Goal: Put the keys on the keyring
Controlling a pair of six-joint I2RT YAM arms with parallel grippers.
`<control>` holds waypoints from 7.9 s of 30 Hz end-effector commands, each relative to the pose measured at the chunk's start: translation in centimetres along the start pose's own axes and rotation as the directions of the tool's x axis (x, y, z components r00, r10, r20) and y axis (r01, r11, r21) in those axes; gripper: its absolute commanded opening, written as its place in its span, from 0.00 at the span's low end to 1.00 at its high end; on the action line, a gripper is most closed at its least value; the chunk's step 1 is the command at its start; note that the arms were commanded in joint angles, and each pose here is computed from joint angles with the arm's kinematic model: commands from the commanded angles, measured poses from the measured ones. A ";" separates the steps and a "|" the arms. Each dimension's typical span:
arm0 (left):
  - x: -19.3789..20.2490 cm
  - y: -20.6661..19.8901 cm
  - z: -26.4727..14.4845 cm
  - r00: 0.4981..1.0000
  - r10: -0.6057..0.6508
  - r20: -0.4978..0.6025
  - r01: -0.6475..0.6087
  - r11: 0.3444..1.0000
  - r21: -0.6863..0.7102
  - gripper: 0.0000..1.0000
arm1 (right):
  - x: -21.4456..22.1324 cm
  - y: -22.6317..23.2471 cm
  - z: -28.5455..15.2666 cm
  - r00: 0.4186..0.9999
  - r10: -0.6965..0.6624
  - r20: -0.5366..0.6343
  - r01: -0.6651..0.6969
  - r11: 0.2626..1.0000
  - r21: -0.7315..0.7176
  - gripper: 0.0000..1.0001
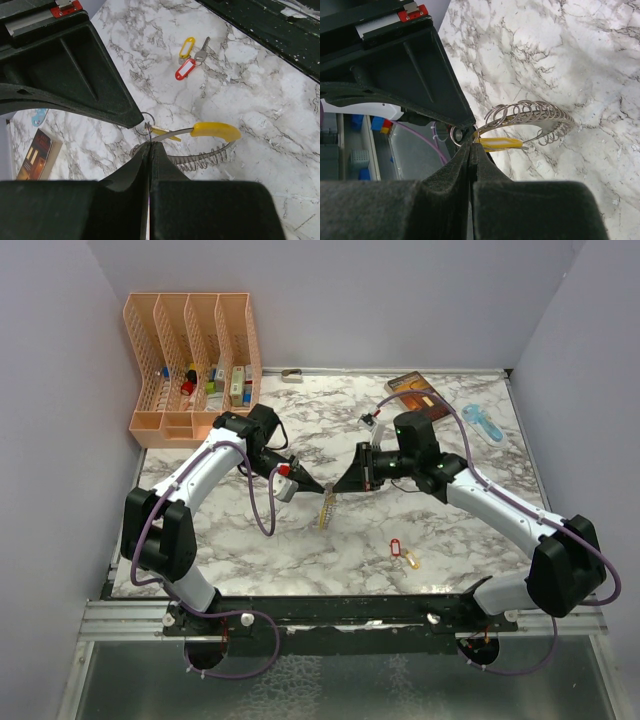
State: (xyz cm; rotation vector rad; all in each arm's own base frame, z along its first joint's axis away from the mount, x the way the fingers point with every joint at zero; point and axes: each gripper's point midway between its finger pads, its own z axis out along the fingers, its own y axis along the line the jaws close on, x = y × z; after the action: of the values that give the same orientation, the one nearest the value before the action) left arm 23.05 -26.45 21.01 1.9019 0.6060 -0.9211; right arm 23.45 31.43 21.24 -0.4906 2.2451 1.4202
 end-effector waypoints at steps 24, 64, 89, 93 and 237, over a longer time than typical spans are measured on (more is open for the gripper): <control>-1.1 -0.3 0.3 0.999 0.038 0.029 -0.038 0.999 0.008 0.00 | -0.7 3.6 -0.6 0.994 -0.107 0.017 0.108 0.987 -0.116 0.01; -1.2 1.8 0.5 0.999 -0.008 0.052 0.010 0.999 -0.034 0.00 | -2.4 4.1 0.2 0.992 0.057 0.110 -0.049 0.996 -0.072 0.01; -1.2 2.9 0.9 0.992 -0.046 0.115 0.054 0.996 -0.064 0.00 | -2.2 4.2 0.2 0.980 0.161 0.119 -0.157 0.987 -0.042 0.16; -1.2 2.9 1.0 0.992 -0.049 0.120 0.057 0.996 -0.066 0.00 | -2.7 4.7 -0.1 0.975 0.168 0.144 -0.162 0.985 -0.053 0.18; -2.8 6.6 0.4 0.940 0.051 0.339 0.030 0.973 -0.230 0.00 | -2.3 9.7 -3.8 0.978 -0.001 0.210 -0.018 0.996 0.088 0.58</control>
State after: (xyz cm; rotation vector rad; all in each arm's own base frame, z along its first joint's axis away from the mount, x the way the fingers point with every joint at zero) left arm 24.96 -29.09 22.30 1.6455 0.6978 -1.2069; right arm 19.61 33.51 28.70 -0.2197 2.2143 1.4057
